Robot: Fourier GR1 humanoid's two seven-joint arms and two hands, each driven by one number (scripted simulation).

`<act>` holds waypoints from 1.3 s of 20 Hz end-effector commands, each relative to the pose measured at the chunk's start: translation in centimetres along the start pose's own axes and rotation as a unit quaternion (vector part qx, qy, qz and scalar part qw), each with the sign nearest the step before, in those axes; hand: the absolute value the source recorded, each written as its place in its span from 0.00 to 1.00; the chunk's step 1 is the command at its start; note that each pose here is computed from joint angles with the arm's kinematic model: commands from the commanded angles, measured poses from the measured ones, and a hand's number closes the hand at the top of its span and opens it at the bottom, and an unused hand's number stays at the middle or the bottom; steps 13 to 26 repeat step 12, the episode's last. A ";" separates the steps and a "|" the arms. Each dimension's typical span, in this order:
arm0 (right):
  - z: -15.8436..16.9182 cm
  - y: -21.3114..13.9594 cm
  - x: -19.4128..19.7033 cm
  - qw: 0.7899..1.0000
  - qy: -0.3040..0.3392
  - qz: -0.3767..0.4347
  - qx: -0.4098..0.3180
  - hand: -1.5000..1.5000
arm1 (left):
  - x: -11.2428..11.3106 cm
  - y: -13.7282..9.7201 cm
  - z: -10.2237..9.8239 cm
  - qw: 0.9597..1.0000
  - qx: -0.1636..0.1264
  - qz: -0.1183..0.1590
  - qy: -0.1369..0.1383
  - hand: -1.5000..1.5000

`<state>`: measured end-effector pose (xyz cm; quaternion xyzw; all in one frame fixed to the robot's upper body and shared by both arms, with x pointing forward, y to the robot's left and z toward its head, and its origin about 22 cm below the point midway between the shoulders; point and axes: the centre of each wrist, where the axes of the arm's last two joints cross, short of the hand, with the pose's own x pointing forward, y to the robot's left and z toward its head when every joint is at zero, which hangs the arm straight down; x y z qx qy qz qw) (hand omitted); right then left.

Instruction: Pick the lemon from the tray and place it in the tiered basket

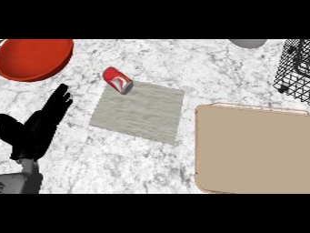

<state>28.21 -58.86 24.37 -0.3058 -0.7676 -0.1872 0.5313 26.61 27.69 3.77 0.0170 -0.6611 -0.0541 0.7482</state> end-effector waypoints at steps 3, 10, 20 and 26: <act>1.0 -5.3 1.7 0.999 -0.011 -0.005 -0.031 0.00 | 0.4 0.1 0.0 1.000 0.000 -0.003 -0.006 0.50; 2.2 -9.0 2.5 0.999 -0.017 0.011 -0.037 0.00 | -0.5 1.4 0.9 1.000 0.008 0.000 -0.005 0.50; 2.6 -9.8 2.5 0.999 -0.019 0.016 -0.032 0.00 | -0.8 1.0 0.6 1.000 0.011 0.004 0.000 0.50; 2.6 -9.8 2.5 0.999 -0.019 0.016 -0.032 0.00 | -0.8 1.0 0.6 1.000 0.011 0.004 0.000 0.50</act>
